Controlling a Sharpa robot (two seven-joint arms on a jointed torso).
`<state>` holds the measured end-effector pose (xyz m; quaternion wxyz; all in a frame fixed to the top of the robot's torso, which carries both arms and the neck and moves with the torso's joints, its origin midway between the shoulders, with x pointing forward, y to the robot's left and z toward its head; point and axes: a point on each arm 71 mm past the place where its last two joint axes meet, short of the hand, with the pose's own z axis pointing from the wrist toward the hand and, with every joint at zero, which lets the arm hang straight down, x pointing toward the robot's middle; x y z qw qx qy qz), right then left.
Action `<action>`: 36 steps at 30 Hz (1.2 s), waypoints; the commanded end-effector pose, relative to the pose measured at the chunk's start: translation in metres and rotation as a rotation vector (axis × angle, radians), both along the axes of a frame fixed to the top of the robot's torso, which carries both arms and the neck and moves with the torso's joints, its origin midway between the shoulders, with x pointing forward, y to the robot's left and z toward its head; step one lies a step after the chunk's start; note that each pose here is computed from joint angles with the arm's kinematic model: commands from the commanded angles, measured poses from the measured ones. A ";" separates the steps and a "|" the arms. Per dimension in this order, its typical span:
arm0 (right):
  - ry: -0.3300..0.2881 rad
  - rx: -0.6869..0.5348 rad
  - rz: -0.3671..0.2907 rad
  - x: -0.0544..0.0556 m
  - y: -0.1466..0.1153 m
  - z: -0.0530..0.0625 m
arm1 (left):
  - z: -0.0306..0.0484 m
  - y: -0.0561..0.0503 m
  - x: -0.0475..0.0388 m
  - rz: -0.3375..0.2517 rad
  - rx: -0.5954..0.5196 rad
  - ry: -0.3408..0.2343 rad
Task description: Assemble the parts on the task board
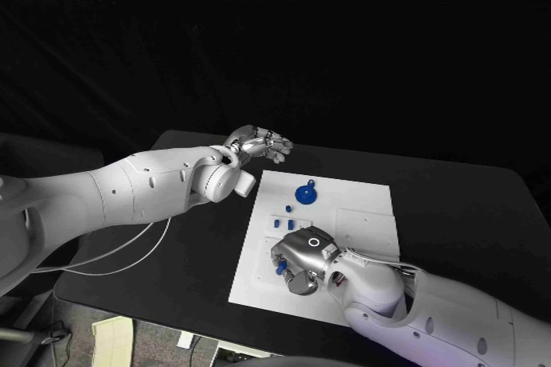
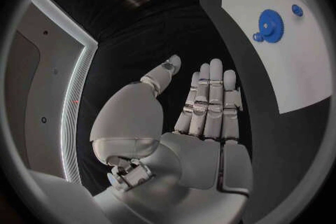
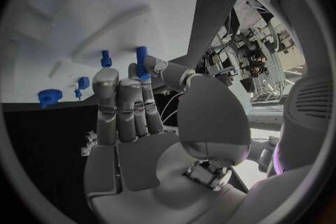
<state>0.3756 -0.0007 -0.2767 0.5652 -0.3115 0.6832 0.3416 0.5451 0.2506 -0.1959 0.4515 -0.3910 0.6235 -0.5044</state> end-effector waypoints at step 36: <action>0.035 0.003 0.015 -0.004 0.009 -0.003 | 0.0014 -0.001 -0.0002 -0.011 -0.010 0.000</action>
